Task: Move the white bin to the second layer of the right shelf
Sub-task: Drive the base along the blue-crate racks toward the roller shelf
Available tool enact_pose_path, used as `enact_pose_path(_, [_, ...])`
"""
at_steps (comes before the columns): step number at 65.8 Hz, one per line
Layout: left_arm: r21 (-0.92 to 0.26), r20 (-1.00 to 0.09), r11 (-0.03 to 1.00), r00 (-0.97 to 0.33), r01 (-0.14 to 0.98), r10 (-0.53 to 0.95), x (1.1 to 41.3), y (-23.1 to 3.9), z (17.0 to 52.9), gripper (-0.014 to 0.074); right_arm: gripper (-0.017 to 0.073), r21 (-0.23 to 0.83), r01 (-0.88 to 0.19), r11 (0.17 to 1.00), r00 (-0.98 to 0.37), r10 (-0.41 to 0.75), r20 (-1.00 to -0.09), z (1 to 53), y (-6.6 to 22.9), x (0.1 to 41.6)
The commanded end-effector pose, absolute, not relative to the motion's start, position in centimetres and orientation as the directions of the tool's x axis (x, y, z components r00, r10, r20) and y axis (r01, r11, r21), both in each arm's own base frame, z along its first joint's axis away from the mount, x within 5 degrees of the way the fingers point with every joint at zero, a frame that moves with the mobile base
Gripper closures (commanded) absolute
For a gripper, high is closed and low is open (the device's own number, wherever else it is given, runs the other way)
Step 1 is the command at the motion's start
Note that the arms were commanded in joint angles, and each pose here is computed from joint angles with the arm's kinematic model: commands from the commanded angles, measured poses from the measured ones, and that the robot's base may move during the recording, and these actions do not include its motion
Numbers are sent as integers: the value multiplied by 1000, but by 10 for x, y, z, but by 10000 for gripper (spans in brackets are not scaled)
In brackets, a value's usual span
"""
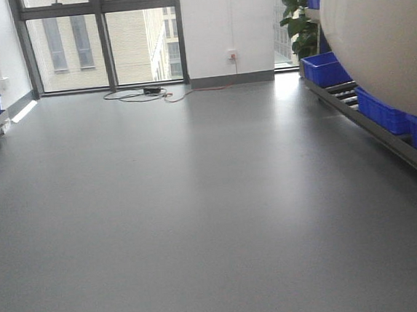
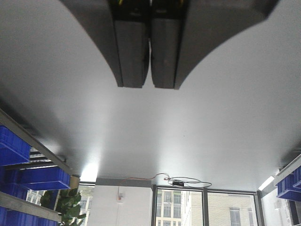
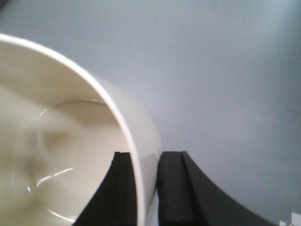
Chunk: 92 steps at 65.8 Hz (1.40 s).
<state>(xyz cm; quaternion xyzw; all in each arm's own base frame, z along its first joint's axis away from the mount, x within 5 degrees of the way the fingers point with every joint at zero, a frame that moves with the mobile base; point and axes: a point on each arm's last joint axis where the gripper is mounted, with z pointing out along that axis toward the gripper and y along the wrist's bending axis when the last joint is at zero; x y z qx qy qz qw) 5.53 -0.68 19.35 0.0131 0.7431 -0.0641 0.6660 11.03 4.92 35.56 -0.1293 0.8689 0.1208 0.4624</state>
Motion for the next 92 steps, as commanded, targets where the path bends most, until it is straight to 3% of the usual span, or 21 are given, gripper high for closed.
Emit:
enact_pose_path(1, [-90, -996, 990, -33, 108, -87, 55, -6, 193, 509, 503, 93, -349, 933, -446, -78, -892, 372, 50, 113])
enact_pose_path(92, [-90, -996, 990, -33, 108, -87, 55, -6, 193, 509, 503, 93, -349, 933, -446, -78, -892, 372, 50, 113])
